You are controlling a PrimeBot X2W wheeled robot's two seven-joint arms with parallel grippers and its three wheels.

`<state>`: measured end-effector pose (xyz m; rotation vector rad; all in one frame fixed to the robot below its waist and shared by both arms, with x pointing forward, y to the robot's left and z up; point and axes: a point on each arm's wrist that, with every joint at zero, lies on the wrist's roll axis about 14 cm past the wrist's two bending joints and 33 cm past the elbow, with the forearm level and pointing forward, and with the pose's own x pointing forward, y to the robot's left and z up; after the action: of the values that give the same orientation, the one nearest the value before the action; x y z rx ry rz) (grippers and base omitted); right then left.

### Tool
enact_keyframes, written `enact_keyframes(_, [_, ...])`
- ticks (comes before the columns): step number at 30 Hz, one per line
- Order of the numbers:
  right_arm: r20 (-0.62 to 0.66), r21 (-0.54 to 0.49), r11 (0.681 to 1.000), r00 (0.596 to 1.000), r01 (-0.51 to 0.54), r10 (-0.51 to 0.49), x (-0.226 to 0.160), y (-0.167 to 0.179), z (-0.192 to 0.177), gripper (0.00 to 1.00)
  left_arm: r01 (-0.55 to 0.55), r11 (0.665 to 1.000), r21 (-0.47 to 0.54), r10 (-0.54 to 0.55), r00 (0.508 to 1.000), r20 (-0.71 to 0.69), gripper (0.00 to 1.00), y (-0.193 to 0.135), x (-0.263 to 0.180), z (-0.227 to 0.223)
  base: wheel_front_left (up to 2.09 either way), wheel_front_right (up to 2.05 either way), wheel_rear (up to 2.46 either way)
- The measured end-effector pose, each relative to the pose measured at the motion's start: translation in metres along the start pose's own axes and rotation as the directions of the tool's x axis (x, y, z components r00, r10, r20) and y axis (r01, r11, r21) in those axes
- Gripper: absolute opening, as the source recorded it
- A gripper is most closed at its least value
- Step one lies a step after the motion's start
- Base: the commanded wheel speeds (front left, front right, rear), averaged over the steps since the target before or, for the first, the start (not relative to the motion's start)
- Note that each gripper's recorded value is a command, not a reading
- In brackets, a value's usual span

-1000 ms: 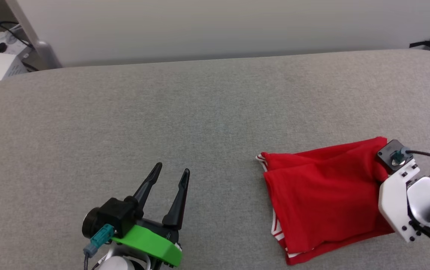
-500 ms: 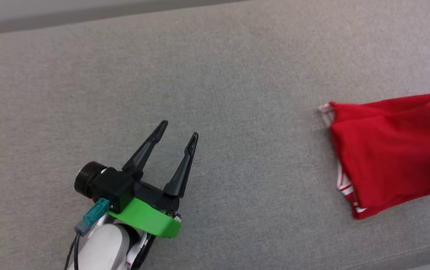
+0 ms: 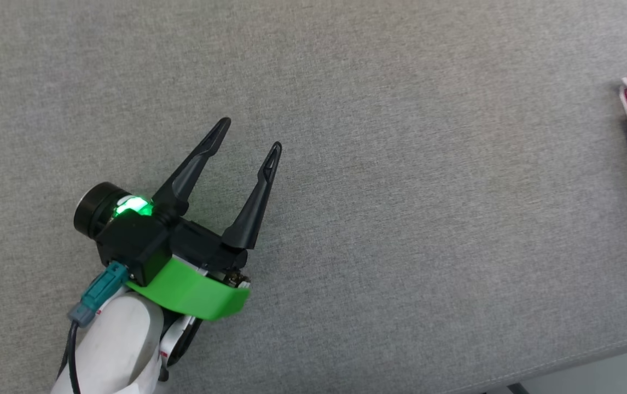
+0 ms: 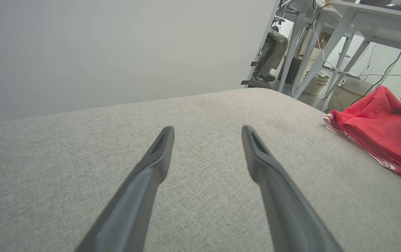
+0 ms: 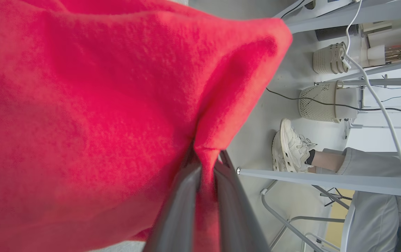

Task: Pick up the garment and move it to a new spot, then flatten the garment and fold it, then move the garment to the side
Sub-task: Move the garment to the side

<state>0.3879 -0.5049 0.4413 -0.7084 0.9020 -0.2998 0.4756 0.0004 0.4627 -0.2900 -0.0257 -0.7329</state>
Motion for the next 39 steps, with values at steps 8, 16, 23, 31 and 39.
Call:
enact_keyframes(8, [-0.008, 0.031, 1.000, 1.000, 0.001, -0.001, 0.031, 0.022, -0.003, 0.00, -0.020, 1.000, -0.007, 0.020, 0.999, -0.027, 1.00, 0.015, -0.001, -0.015, 0.00, 0.00, 0.00])
enact_keyframes(16, [-0.006, 0.058, 0.997, 0.999, 0.041, -0.040, 0.030, 0.012, -0.004, 1.00, -0.036, 0.999, 0.008, 0.036, 0.999, -0.026, 1.00, 0.015, -0.005, -0.011, 0.00, 0.00, 0.00])
enact_keyframes(23, [0.116, 0.114, 0.990, 0.989, 0.079, -0.092, 0.009, -0.012, 0.027, 1.00, -0.080, 0.997, 0.020, 0.080, 0.997, 0.017, 1.00, 0.015, -0.011, 0.009, 0.00, 0.00, 0.00])
enact_keyframes(31, [0.475, 0.258, 0.966, 0.874, -0.029, -0.101, -0.044, -0.006, 0.130, 1.00, -0.204, 0.978, 0.050, 0.202, 0.979, 0.035, 1.00, 0.027, -0.041, 0.032, 0.00, 0.00, 0.00])
enact_keyframes(39, [0.755, 0.352, 0.897, 0.647, -0.267, -0.103, -0.133, 0.028, 0.197, 1.00, -0.336, 0.940, 0.065, 0.329, 0.939, 0.099, 1.00, 0.034, -0.081, 0.068, 0.00, 0.00, 0.00])
